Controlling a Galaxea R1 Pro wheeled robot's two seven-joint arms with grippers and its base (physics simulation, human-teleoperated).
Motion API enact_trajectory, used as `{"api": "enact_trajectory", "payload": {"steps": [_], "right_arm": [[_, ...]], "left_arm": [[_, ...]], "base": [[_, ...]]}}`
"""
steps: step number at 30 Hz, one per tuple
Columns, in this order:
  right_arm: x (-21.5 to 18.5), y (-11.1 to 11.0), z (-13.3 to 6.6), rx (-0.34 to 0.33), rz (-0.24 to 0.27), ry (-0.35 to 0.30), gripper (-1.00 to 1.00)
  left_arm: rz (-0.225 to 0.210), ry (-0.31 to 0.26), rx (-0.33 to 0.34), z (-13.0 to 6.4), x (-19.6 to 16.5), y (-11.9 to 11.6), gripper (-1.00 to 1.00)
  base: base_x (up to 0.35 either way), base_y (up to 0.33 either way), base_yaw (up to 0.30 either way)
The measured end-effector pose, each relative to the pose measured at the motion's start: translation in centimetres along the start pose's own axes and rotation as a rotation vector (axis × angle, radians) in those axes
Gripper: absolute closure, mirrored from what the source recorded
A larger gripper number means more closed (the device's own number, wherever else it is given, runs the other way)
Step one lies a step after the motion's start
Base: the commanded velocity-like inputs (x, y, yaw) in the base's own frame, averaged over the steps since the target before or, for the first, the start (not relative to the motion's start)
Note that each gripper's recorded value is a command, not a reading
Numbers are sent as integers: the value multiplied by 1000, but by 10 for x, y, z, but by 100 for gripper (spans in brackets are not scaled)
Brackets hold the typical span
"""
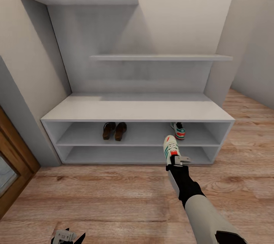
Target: Pick up the two gym shoes and the two sandals from the corridor floor and place them onto the hallstand (shoe rack) in the corridor, making sure they are on the rack and not on the floor. Arrange them so the two gym shoes are next to each other and the two sandals are next to each other.
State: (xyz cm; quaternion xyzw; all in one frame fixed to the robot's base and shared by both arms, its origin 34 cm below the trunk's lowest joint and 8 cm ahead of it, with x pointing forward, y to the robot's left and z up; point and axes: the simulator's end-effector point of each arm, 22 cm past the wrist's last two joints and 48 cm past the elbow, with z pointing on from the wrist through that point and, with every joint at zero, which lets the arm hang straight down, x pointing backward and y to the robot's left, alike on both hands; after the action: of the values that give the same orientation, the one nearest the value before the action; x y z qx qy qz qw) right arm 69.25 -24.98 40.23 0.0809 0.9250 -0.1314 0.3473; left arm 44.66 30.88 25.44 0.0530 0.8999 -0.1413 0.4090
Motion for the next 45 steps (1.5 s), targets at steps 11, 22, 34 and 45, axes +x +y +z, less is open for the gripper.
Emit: {"api": "enact_trajectory", "payload": {"steps": [11,22,34,45], "right_arm": [[2,1,2,0,-1,5,100],[8,1,6,1,-4,15,100],[9,2,7,1,-10,17,100],[9,2,7,1,-10,17,100]], "left_arm": [[-3,6,0,0,3,0,-100],[-7,18,-1,0,9,0,-100],[-7,20,-3,0,10,1,-100],[-8,20,-5,0,10,2,-100]], "base": [[0,0,0],[0,0,0],[0,0,0],[0,0,0]]}}
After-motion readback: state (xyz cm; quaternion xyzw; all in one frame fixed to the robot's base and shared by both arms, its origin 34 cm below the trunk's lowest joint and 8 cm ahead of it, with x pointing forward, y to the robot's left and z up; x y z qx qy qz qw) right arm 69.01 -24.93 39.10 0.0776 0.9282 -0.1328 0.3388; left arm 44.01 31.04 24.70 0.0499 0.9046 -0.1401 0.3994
